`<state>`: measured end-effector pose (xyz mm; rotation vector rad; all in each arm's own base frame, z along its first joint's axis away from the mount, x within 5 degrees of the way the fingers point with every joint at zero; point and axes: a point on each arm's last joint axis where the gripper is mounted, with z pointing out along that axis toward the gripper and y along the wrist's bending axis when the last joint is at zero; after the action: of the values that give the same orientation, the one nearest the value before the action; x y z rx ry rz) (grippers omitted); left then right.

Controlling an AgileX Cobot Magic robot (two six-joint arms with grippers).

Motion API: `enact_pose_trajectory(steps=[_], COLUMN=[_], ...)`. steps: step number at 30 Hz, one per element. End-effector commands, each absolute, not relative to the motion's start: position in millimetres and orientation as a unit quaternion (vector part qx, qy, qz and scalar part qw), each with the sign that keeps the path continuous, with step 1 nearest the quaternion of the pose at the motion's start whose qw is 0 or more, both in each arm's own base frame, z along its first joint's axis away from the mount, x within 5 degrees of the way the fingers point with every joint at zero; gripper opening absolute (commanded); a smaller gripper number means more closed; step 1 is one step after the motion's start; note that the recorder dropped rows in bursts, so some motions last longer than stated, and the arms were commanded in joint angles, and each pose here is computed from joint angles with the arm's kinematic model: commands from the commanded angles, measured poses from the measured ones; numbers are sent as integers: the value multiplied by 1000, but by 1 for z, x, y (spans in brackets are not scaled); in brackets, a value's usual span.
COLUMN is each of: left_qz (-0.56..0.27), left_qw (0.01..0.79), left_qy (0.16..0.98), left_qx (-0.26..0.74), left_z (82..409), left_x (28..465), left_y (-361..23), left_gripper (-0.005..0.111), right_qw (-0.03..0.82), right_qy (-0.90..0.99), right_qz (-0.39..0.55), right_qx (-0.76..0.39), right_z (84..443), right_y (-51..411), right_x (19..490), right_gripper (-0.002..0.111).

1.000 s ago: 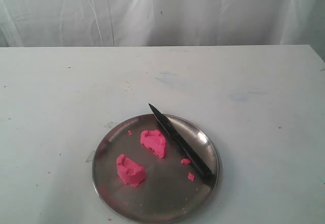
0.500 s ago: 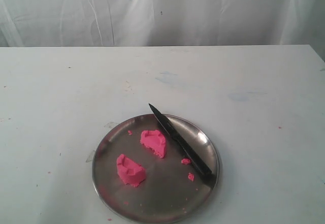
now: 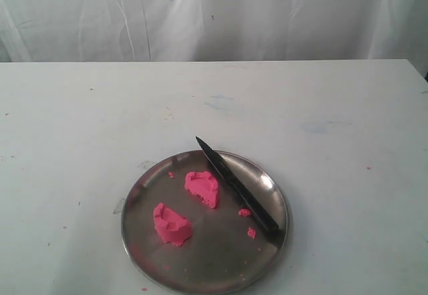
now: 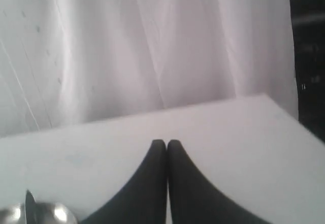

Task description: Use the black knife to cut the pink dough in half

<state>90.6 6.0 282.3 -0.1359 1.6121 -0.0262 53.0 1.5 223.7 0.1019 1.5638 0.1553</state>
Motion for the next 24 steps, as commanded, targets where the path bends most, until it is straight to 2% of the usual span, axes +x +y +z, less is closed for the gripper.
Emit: enact_pose_trajectory(steps=[1,3,10,24], left_qz=[-18,-18,-18,-18], left_qw=[692,692,692,692], left_qy=[719,719,719,719], left_qx=[-68,-68,-68,-68], left_z=[282,282,282,282], left_x=[89,89,89,89], left_y=[6,6,6,6], left_gripper=[0,0,0,0], right_qw=[662,626,625,623], right_qy=[745,776,780,782], right_qz=[64,58,-3,-1], right_qx=[49,56,37,37], right_z=[195,186,185,185], right_y=[1,1,-3,-3], right_x=[56,54,54,54], right_gripper=[0,0,0,0])
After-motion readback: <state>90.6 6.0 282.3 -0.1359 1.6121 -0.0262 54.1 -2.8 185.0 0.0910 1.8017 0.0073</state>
